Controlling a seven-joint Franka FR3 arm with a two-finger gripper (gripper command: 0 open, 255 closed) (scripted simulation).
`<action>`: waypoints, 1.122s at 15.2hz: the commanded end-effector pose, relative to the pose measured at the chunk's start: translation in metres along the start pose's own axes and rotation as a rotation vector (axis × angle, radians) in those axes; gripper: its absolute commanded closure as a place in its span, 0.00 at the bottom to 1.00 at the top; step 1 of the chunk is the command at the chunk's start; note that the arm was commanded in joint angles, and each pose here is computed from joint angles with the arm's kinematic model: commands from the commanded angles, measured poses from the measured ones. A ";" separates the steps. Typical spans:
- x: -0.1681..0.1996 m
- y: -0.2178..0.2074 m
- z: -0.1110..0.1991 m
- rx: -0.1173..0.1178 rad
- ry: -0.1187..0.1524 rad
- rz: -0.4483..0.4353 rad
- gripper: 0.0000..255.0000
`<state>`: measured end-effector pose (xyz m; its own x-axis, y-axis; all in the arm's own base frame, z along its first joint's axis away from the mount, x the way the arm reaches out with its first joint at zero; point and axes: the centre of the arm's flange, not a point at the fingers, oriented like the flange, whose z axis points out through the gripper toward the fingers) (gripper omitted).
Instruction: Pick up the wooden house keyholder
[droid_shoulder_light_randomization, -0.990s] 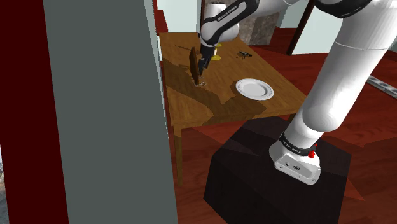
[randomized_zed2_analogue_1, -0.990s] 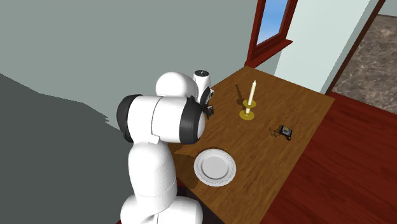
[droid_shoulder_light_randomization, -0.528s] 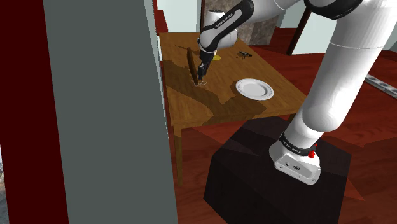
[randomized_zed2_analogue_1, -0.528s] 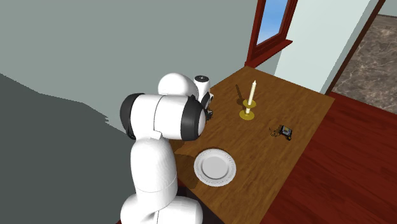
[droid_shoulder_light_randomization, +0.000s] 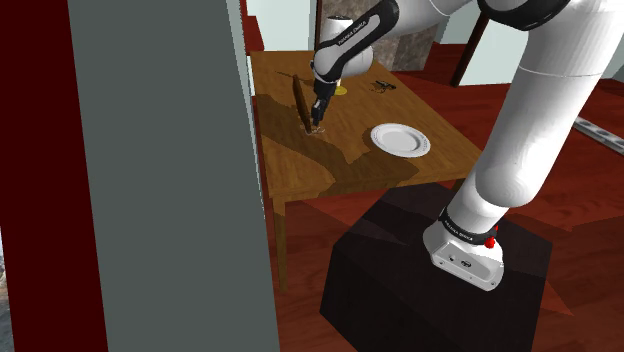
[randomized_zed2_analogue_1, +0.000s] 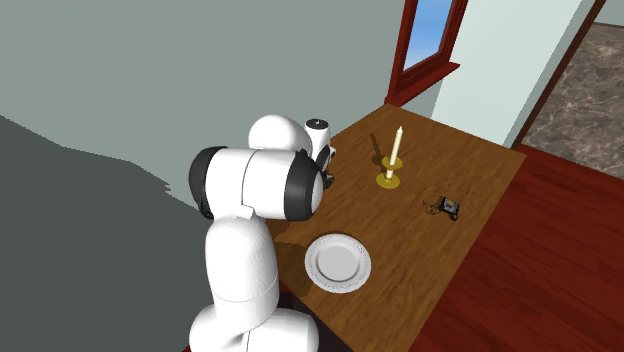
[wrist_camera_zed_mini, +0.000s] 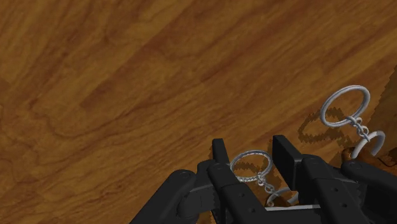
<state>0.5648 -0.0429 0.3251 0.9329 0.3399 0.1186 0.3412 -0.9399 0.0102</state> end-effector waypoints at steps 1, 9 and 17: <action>0.000 -0.001 0.000 0.000 0.000 0.000 1.00; 0.005 0.000 -0.042 0.000 0.000 0.000 1.00; 0.009 0.000 -0.079 0.000 0.000 0.000 1.00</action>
<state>0.5641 -0.0419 0.4020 0.9330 0.3397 0.1187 0.3409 -0.9400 0.0102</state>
